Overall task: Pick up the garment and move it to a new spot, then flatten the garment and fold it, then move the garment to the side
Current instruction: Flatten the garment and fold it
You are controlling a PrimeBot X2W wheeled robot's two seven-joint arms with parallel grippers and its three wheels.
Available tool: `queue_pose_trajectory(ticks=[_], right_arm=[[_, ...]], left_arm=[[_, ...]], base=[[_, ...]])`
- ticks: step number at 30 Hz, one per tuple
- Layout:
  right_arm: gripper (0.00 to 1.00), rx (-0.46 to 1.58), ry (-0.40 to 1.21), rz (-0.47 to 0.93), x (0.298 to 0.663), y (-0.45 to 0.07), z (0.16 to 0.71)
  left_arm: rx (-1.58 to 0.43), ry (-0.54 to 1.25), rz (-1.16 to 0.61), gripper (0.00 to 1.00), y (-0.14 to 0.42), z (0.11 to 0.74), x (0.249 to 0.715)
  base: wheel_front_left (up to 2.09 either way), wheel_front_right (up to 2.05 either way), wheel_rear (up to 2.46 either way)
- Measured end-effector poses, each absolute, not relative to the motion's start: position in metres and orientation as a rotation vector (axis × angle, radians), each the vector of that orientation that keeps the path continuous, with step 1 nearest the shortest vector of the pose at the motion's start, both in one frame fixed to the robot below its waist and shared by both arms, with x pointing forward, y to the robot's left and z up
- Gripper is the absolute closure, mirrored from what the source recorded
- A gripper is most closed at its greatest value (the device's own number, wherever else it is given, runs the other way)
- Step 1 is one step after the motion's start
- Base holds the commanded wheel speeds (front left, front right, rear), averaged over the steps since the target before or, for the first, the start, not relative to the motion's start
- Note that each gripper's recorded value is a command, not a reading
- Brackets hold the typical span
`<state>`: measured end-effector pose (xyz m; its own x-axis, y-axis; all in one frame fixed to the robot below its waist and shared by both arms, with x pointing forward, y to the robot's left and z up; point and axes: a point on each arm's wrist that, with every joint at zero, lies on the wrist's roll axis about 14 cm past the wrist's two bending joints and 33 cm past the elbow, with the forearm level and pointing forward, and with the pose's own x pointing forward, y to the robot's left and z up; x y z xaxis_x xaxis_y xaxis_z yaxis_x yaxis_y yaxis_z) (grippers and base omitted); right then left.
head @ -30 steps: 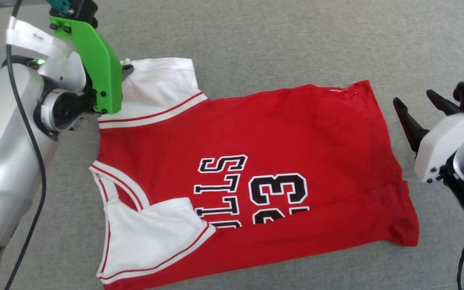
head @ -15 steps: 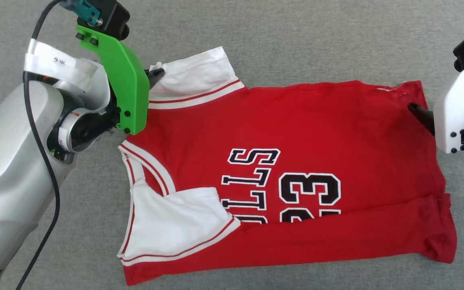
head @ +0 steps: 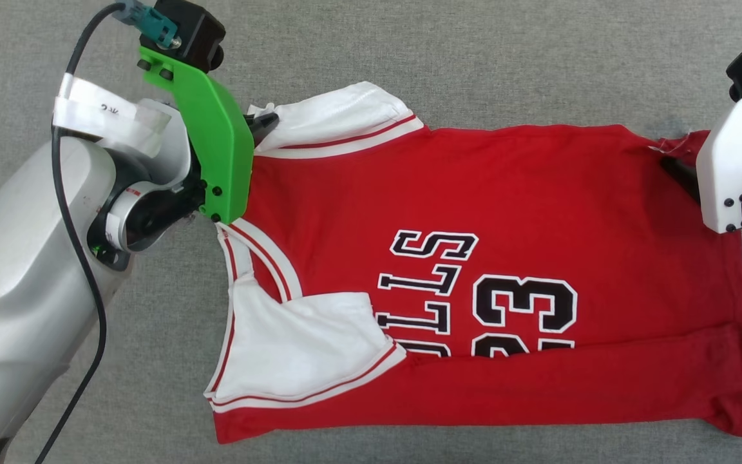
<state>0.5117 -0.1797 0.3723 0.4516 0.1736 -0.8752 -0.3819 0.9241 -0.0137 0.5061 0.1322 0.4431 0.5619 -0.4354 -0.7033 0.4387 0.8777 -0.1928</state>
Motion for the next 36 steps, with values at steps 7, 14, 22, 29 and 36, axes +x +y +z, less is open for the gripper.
queue_pose_trajectory(ticks=[7,14,22,29,36], right_arm=[[1.0,-0.21,1.024,0.364,0.513,-0.175,0.37],[1.0,-0.173,0.933,0.327,0.517,-0.185,0.385],[1.0,-0.081,0.8,0.263,0.512,-0.204,0.416],[1.0,0.002,0.668,0.242,0.499,-0.209,0.445],[1.0,0.074,0.527,0.246,0.481,-0.207,0.469]], left_arm=[[-0.006,0.813,-0.5,1.0,0.136,0.442,0.504],[-0.03,0.75,-0.479,1.0,0.139,0.452,0.506],[-0.052,0.704,-0.444,1.0,0.147,0.463,0.497],[-0.073,0.664,-0.441,1.0,0.148,0.477,0.478],[-0.081,0.643,-0.441,1.0,0.148,0.485,0.45]], base=[[0.0,0.0,0.0],[0.0,0.0,0.0],[0.0,0.0,0.0],[0.0,0.0,0.0],[0.0,0.0,0.0]])
